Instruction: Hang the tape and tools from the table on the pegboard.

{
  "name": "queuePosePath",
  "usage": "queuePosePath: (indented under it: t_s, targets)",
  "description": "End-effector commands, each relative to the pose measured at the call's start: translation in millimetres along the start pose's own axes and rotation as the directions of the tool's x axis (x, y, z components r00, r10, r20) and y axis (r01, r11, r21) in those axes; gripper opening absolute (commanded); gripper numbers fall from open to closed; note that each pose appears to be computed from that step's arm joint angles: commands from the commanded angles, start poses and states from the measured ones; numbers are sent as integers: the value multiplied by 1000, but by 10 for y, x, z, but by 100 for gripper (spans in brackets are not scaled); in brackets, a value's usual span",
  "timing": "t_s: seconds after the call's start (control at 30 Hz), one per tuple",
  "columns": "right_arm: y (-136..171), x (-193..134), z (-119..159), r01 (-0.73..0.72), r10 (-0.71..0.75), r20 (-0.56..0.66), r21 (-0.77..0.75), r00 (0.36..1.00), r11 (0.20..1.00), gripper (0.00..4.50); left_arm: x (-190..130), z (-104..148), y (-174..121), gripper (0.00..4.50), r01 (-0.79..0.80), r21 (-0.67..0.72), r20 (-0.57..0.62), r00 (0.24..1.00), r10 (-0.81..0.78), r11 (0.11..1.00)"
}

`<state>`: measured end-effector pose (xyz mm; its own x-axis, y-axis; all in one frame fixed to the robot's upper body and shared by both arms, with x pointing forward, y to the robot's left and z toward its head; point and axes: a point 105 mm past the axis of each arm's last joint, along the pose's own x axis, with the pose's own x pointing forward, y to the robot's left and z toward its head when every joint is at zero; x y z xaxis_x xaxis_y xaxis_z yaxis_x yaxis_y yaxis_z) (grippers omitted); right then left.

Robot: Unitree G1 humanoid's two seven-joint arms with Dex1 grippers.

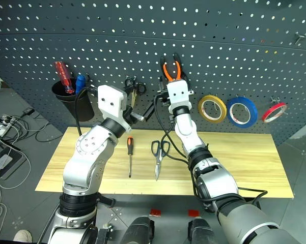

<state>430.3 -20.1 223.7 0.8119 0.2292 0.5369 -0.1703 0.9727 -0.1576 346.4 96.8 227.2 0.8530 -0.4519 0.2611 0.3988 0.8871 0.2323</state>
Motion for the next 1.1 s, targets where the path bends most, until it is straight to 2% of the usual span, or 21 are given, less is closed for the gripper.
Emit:
queuePosePath:
  t_s: [0.03,0.2,0.33,0.53,0.67,0.8,0.9,1.1]
  targets:
    - [-97,53,212,13,-14,87,9,996,1000,448,15,145,-63,450,26,8,63,998,-26,1000]
    - [-165,-75,203,-29,26,85,31,996,999,448,-28,104,-70,450,23,-3,54,998,-23,1000]
    - [-270,-298,283,-85,82,82,35,993,996,448,-96,40,-86,450,23,-14,37,999,-22,1000]
    - [-345,-688,360,-167,167,-3,44,986,985,448,-165,-66,-171,450,32,-42,-1,999,-32,999]
    - [-373,-972,350,-229,233,-85,50,969,972,448,-255,-273,-230,450,6,-62,-93,996,-12,998]
    - [-333,-1349,246,-377,389,-188,96,902,921,448,-387,-697,-331,450,-28,-62,-273,962,10,998]
    - [-250,-1636,125,-526,542,-260,133,799,840,448,-520,-1044,-382,450,-55,-62,-424,905,23,997]
    - [-217,-1893,59,-647,667,-299,177,682,742,448,-680,-1352,-496,450,-57,-39,-559,829,26,998]
